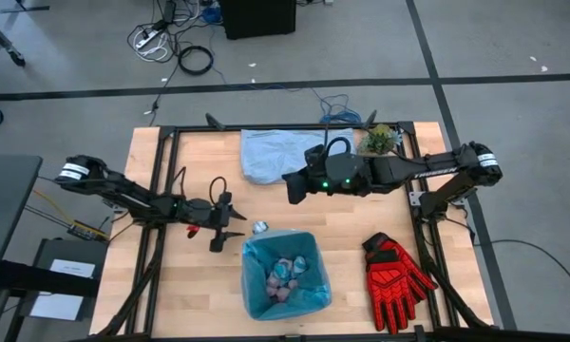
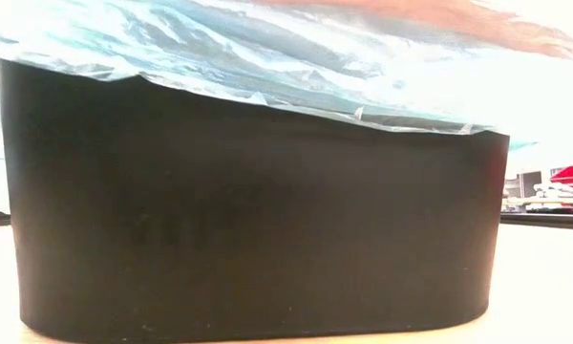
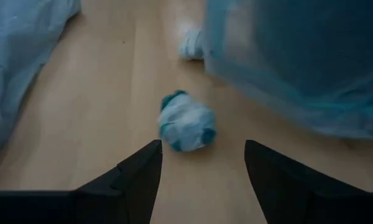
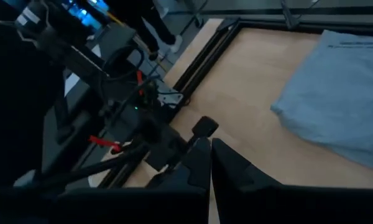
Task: Place trash/remove bag and relplace
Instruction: Put the blue crumbled trash bag into the trash bin
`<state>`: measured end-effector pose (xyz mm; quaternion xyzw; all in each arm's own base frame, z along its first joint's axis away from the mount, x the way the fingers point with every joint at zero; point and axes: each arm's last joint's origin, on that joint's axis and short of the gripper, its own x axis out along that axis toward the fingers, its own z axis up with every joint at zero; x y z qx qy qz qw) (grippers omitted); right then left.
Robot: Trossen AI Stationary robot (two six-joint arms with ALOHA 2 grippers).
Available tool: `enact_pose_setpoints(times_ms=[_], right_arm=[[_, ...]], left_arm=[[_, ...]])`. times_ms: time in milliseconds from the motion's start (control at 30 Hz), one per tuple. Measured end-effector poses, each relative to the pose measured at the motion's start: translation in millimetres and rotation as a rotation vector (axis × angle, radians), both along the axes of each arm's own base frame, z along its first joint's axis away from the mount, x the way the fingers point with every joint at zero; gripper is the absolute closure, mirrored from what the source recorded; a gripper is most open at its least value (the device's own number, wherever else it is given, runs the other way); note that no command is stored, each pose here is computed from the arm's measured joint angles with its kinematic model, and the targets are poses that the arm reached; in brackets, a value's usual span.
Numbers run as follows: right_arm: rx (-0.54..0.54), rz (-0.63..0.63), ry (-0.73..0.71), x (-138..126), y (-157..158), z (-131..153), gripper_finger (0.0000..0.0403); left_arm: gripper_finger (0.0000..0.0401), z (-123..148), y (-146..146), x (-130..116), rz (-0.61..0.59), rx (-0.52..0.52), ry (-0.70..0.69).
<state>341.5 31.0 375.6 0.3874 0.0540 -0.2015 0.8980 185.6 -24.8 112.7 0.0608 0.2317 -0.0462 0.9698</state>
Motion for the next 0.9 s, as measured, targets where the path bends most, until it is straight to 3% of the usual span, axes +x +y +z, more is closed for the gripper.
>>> enact_pose_setpoints(times_ms=[333,667,767,900], right_arm=[[0.077,0.021,-0.034,12.3,16.7,-10.6,0.0399],[0.071,0.013,-0.072,13.6,17.2,-7.3,0.0399],[0.058,0.015,-0.064,13.4,17.1,-7.6,0.0399],[0.044,0.018,-0.062,13.5,17.1,-7.3,0.0399]], left_arm=[[0.0152,-2.6,8.7,18.1,-0.013,-0.039,-0.083],[0.006,-20.3,11.0,52.9,-0.022,-0.031,0.017],[0.0058,-29.1,13.5,58.6,0.011,-0.029,0.059],[0.0084,-32.9,15.9,62.9,0.061,-0.079,0.078]])
